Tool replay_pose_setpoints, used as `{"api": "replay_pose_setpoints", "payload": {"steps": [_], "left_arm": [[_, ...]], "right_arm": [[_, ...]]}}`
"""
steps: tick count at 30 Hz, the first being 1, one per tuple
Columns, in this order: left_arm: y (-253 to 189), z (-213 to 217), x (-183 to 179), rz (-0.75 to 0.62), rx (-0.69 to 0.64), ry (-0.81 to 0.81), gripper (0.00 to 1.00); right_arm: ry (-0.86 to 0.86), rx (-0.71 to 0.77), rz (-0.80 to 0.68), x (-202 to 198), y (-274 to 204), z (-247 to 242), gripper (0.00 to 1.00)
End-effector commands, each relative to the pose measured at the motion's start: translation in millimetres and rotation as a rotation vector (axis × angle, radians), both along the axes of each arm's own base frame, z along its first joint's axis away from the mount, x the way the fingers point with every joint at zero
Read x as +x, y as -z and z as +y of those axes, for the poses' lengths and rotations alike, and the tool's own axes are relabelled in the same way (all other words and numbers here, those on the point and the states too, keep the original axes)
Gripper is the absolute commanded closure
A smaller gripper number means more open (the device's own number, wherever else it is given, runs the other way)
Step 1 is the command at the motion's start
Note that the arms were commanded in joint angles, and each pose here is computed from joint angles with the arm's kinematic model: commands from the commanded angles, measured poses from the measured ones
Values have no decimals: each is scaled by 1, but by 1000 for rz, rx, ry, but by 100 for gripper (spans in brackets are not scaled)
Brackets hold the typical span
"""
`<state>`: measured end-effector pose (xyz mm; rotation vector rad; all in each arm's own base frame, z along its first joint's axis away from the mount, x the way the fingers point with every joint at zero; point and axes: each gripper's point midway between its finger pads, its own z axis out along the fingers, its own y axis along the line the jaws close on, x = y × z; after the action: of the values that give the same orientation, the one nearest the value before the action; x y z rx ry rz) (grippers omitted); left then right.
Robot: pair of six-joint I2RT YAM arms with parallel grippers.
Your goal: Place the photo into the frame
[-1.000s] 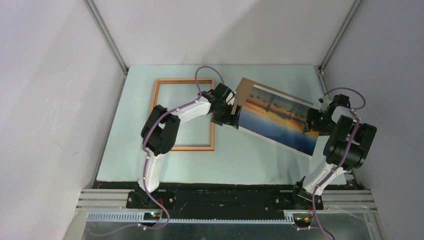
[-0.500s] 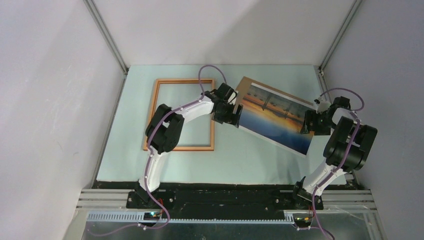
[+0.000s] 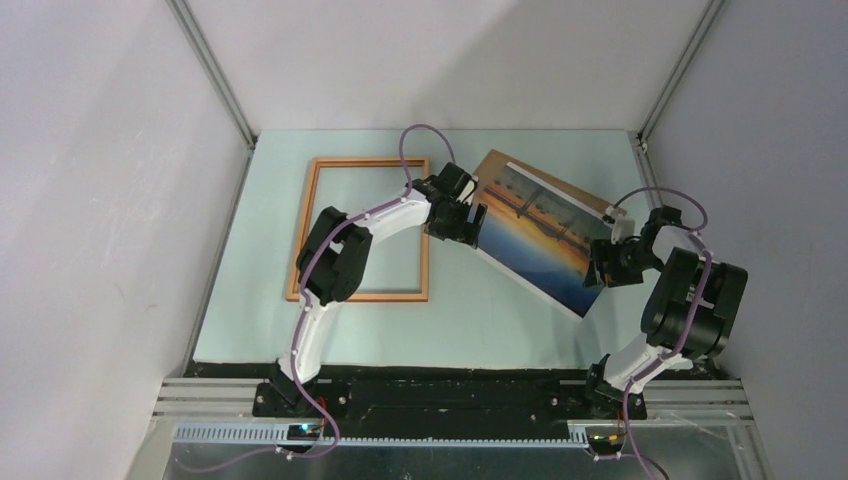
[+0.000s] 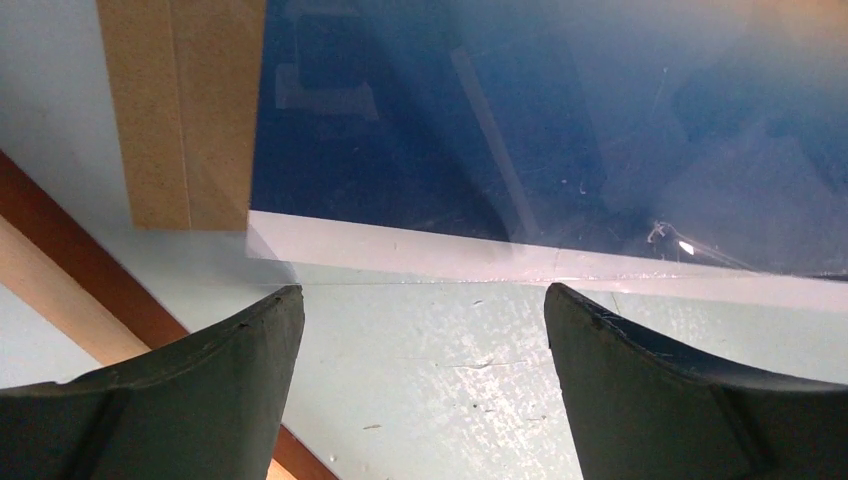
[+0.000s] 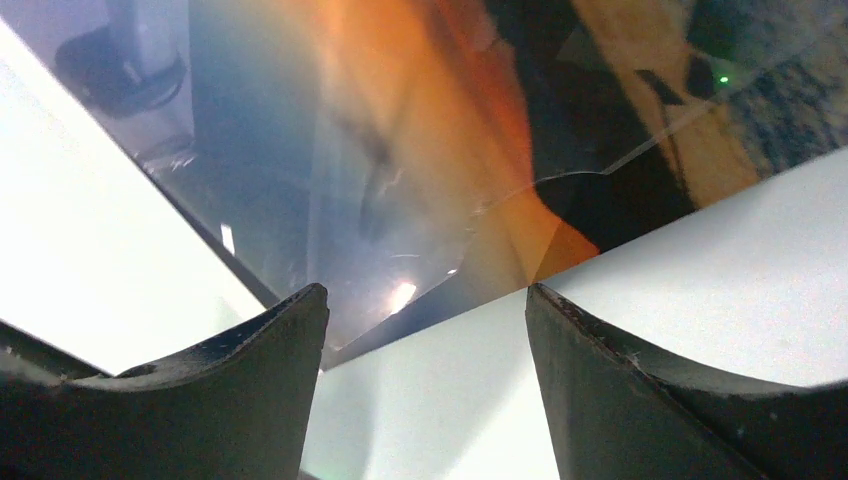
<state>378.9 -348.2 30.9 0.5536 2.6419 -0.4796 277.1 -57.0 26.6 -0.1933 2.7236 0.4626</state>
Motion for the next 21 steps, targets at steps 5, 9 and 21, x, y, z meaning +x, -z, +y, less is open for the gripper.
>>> {"api": "replay_pose_setpoints", "payload": {"steps": [5, 9, 21], "left_arm": [[-25, 1, 19, -84, -11, -48, 5], [-30, 7, 14, -80, -16, -42, 5], [-41, 15, -8, -61, -37, 11, 3]], "right_arm": [[-166, -29, 3, -36, -16, 35, 21], [-144, -90, -88, -26, -36, 30, 19], [34, -249, -332, 59, -86, -12, 10]]}}
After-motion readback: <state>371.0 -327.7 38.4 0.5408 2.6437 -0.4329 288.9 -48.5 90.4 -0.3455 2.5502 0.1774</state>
